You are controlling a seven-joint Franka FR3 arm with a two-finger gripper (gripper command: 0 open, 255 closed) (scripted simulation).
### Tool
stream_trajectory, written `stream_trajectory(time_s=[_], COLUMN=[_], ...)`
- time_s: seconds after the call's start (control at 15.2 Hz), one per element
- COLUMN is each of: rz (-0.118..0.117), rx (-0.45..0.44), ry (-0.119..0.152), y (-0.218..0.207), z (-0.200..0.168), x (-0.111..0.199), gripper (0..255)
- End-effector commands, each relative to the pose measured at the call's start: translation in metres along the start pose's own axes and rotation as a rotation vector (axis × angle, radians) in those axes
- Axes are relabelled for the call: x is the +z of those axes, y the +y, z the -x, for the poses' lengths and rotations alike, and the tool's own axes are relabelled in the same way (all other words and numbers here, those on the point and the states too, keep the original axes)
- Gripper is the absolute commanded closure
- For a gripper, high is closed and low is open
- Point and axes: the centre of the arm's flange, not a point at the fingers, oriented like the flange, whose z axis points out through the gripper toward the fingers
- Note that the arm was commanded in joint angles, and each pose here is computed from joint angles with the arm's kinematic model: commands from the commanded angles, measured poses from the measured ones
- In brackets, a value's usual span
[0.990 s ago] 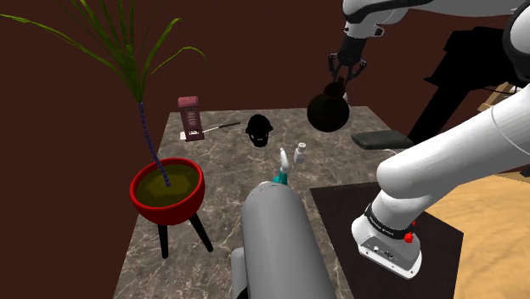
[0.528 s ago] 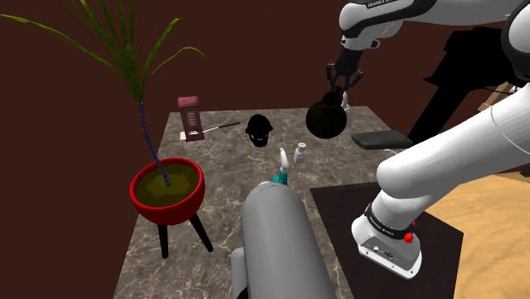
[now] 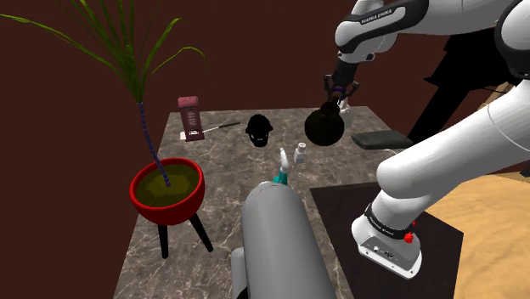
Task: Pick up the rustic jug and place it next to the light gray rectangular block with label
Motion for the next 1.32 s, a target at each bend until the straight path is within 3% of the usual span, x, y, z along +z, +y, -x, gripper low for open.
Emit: stream_trajectory(time_s=[0.0,0.33,0.86,0.92,1.25], rz=[-0.003,-0.003,-0.003,-0.003,-0.003], rx=[0.000,0.000,0.000,0.000,0.000], ry=[0.004,0.004,0.004,0.004,0.004], y=[0.000,0.001,0.001,0.000,0.001], z=[0.000,0.001,0.001,0.001,0.001], x=[0.009,0.034,0.034,0.033,0.034], gripper=[255,255,255,0,0])
